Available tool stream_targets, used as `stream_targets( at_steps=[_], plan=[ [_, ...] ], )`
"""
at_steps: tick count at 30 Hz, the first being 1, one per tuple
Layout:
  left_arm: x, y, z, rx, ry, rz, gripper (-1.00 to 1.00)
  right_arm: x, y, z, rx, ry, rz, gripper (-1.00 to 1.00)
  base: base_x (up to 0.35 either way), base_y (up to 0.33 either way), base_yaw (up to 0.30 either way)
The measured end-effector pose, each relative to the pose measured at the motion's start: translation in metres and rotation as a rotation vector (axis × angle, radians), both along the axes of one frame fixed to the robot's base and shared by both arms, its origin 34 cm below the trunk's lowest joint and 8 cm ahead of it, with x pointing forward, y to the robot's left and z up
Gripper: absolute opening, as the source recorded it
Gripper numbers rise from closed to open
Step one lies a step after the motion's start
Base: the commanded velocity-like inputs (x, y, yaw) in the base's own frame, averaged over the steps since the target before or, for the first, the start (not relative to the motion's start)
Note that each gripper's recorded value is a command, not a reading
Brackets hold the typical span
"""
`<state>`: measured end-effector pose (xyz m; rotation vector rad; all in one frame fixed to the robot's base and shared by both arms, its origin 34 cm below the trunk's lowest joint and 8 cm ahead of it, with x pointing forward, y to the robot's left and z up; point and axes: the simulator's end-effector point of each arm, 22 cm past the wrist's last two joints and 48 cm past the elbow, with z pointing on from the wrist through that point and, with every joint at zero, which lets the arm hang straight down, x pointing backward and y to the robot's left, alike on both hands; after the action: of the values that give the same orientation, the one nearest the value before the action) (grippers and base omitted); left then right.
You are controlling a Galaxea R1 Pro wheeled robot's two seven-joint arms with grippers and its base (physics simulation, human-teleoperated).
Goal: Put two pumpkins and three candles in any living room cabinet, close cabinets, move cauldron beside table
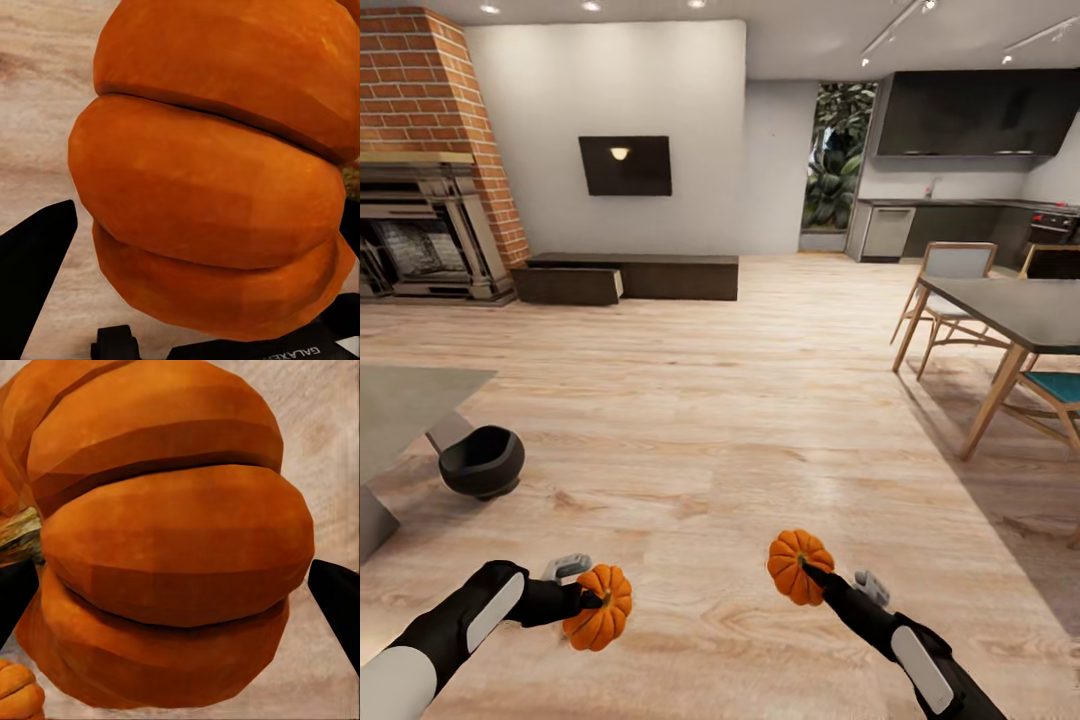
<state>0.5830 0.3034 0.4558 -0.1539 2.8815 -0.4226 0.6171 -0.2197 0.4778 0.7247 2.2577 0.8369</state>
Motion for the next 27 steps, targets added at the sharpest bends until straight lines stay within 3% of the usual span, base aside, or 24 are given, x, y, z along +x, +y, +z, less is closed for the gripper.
stream_targets(
  at_steps=[4, 7, 10, 13, 16, 18, 20, 22, 27],
  plan=[
    [0.001, 0.001, 0.001, 0.010, -0.005, 0.001, -1.00, 0.000, -0.009, -0.005, -0.075, -0.027, 0.001, -1.00, 0.000, 0.000, -0.198],
    [0.000, 0.006, -0.003, 0.046, 0.000, 0.017, -1.00, 0.000, -0.015, -0.008, -0.172, -0.055, 0.048, -1.00, 0.000, 0.000, -0.062],
    [0.004, -0.003, -0.003, 0.036, -0.014, 0.027, -1.00, -0.003, -0.023, -0.014, -0.253, -0.050, 0.072, -1.00, 0.000, 0.000, -0.012],
    [0.005, -0.012, -0.004, 0.026, -0.018, 0.025, -1.00, -0.005, -0.034, -0.021, -0.314, -0.028, 0.055, -1.00, 0.000, 0.000, -0.002],
    [0.005, -0.033, -0.007, 0.013, -0.014, 0.017, -1.00, -0.010, -0.042, -0.028, -0.348, 0.000, 0.038, -1.00, 0.000, 0.000, 0.000],
    [0.007, -0.030, -0.007, 0.065, -0.023, 0.015, -1.00, -0.019, -0.045, -0.037, -0.357, 0.032, 0.033, -1.00, 0.000, 0.000, 0.000],
    [0.019, -0.021, -0.006, 0.131, -0.072, 0.043, -1.00, -0.030, -0.049, -0.045, -0.366, 0.065, 0.029, -1.00, 0.000, 0.000, 0.000],
    [0.018, -0.018, -0.010, 0.180, -0.083, 0.067, -1.00, -0.037, -0.051, -0.048, -0.368, 0.082, 0.024, -1.00, 0.000, 0.000, 0.000],
    [0.012, -0.037, -0.010, 0.185, -0.068, 0.070, -1.00, -0.025, -0.055, -0.030, -0.390, 0.011, -0.011, -1.00, 0.000, 0.000, 0.000]
  ],
)
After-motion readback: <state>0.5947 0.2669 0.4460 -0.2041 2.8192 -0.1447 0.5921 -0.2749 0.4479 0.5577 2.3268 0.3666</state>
